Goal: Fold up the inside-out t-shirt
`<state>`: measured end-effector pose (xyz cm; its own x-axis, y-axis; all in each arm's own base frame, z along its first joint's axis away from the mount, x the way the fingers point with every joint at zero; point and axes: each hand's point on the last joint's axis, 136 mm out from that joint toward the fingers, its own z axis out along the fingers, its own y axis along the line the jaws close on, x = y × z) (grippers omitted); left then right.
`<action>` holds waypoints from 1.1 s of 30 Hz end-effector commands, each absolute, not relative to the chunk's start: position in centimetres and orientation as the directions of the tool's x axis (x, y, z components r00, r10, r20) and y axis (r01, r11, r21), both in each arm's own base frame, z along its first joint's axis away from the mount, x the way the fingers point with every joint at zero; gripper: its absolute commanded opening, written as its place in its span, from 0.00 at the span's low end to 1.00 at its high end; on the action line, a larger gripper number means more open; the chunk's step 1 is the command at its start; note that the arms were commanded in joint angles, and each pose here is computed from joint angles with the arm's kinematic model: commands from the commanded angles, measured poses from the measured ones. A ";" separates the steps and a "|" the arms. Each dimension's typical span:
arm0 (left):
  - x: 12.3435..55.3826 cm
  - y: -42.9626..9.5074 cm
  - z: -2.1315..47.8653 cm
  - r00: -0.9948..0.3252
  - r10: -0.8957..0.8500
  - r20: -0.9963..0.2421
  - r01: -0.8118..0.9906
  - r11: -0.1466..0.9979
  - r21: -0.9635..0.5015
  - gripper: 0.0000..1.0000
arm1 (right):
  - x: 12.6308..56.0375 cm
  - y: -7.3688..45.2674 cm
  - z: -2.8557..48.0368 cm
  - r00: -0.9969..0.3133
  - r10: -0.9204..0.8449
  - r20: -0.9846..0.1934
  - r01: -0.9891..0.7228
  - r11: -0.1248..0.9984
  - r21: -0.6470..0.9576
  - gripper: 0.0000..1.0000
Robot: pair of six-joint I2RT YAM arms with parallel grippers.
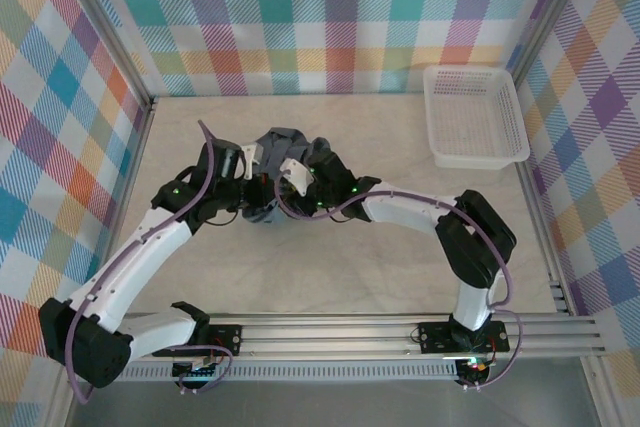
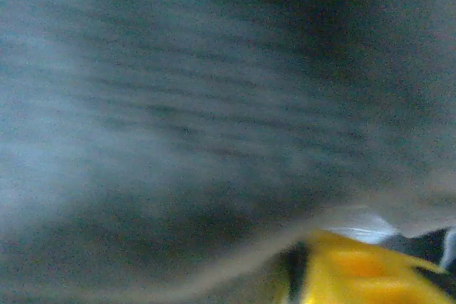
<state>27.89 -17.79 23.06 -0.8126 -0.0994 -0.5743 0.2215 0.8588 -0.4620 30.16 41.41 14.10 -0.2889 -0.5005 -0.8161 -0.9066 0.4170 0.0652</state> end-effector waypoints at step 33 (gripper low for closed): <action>23.6 -26.9 19.8 -0.788 0.352 -0.505 0.613 0.519 -0.595 0.00 | 23.4 31.5 15.0 -0.395 -0.446 -0.803 -0.850 0.510 0.134 0.12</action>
